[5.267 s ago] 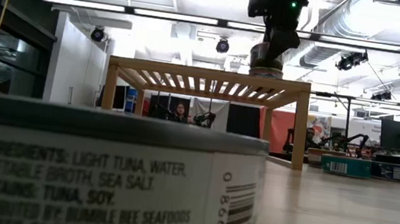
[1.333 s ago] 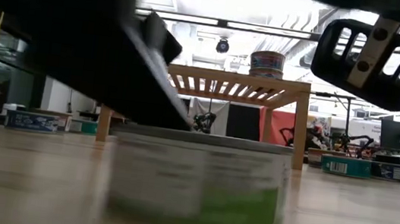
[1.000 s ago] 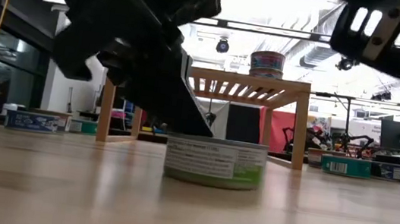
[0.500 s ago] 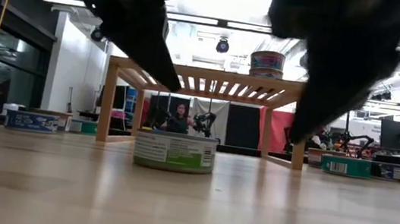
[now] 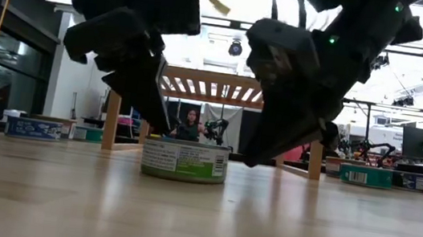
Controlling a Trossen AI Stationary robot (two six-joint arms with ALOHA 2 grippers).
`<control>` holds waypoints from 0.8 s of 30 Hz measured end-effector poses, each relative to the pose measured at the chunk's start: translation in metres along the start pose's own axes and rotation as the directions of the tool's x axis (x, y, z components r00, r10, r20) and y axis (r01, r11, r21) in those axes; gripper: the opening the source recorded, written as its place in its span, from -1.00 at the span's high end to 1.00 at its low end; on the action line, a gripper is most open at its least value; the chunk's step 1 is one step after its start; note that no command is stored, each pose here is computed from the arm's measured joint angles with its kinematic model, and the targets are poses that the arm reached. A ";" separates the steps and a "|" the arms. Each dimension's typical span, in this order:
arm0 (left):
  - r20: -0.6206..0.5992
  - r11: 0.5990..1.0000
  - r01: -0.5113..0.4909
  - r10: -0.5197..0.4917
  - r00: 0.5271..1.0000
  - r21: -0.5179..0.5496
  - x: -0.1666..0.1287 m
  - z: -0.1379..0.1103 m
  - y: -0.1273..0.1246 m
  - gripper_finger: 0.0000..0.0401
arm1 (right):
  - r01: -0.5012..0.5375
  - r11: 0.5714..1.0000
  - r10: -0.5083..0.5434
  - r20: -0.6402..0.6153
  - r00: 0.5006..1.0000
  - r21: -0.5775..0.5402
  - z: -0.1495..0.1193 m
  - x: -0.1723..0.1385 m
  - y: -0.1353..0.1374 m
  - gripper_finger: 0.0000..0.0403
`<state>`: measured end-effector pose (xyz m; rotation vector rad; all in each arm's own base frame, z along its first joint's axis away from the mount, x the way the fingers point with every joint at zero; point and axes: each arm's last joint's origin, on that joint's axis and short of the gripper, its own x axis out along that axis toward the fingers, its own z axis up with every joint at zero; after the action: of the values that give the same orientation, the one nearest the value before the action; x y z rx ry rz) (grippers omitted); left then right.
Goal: Stack canned seafood by type on shelf
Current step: Put the green tuna can on the shelf
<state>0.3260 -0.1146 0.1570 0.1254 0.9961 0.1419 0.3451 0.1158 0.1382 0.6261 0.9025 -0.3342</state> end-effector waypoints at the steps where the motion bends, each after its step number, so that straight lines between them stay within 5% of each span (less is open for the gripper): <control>1: -0.005 1.000 0.000 0.000 1.000 0.024 0.000 0.000 0.000 1.00 | 0.000 1.000 0.000 0.002 1.000 0.016 0.000 0.001 -0.001 1.00; 8: -0.009 0.988 0.023 -0.022 1.000 0.156 0.002 -0.003 0.000 1.00 | -0.002 0.996 -0.002 0.051 0.999 0.088 0.009 0.003 -0.005 1.00; 15: 0.033 0.990 0.049 -0.054 0.998 0.130 0.008 -0.013 -0.002 1.00 | -0.007 0.988 -0.003 0.065 0.998 0.155 0.015 0.004 -0.008 1.00; 24: 0.043 0.994 0.074 -0.078 0.996 0.083 0.008 -0.016 -0.004 1.00 | -0.075 0.991 0.061 0.121 0.991 0.110 0.026 0.000 0.004 1.00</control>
<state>0.3173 -0.1161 0.1409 0.1644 0.9599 0.0288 0.3634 0.1027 0.1512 0.7340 0.7512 -0.3596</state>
